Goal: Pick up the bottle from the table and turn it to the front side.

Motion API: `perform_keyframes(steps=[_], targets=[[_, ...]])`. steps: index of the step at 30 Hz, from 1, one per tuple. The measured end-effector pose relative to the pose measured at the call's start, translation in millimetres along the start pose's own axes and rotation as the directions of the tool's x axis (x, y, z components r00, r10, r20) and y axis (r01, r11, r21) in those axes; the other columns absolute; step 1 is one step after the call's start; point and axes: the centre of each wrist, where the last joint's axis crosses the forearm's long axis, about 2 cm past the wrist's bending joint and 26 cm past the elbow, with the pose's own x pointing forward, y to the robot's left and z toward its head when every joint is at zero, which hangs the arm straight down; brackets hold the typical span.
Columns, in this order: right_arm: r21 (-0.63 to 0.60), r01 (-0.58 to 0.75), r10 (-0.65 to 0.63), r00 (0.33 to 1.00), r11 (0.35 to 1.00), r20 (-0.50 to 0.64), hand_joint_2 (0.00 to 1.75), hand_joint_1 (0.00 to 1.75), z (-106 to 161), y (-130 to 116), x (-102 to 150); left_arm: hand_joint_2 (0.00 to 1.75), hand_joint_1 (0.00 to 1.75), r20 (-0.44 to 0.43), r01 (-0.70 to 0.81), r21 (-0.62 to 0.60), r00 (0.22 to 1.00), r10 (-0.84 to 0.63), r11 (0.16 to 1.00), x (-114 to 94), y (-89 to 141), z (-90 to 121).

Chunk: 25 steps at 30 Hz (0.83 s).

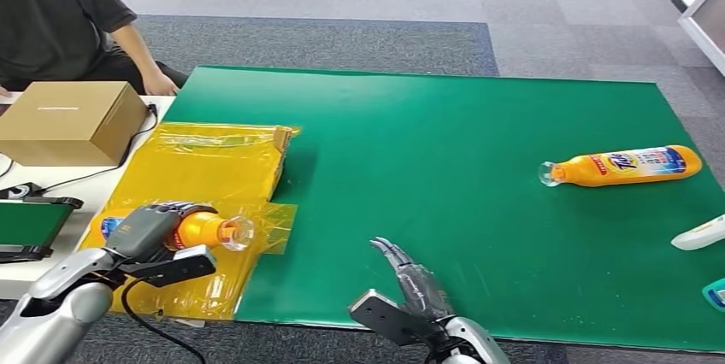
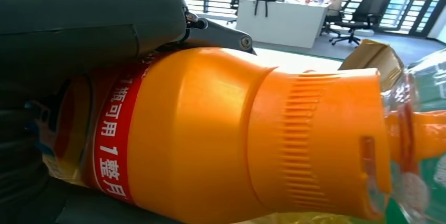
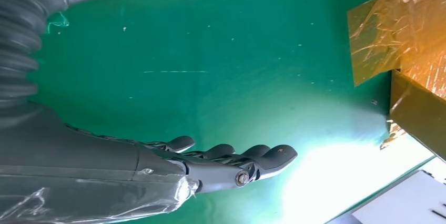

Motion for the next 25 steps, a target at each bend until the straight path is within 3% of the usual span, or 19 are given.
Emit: perform_keyframes(steps=[3,8,13,18,25], targets=[[0.001,0.000,0.000,1.000,1.000,-0.001,1.75,0.00,0.1,0.2,-0.5,1.75,0.04,-0.005,0.012,-0.017,1.000,-0.012,1.000,-4.3,-0.3,-1.2],[0.017,0.004,-0.004,1.000,1.000,0.003,1.75,0.00,-0.5,0.1,-1.0,1.75,0.00,0.015,0.053,-0.062,0.999,-0.052,0.997,-6.8,-10.0,0.6],[0.026,0.010,-0.010,1.000,1.000,0.010,1.75,0.00,-2.3,-0.7,-1.4,1.75,0.00,0.053,-0.038,-0.046,0.998,0.040,0.998,-6.0,-17.2,3.3],[0.024,0.018,-0.018,1.000,1.000,0.000,1.75,0.00,0.6,0.3,-2.5,1.75,0.00,0.087,-0.153,0.040,0.985,0.150,0.987,2.7,-21.3,8.7],[0.003,0.027,-0.027,0.999,1.000,-0.016,1.75,0.00,6.6,0.5,-3.6,1.75,0.00,0.225,-0.311,0.250,0.940,0.258,0.917,24.1,-9.3,14.1]])
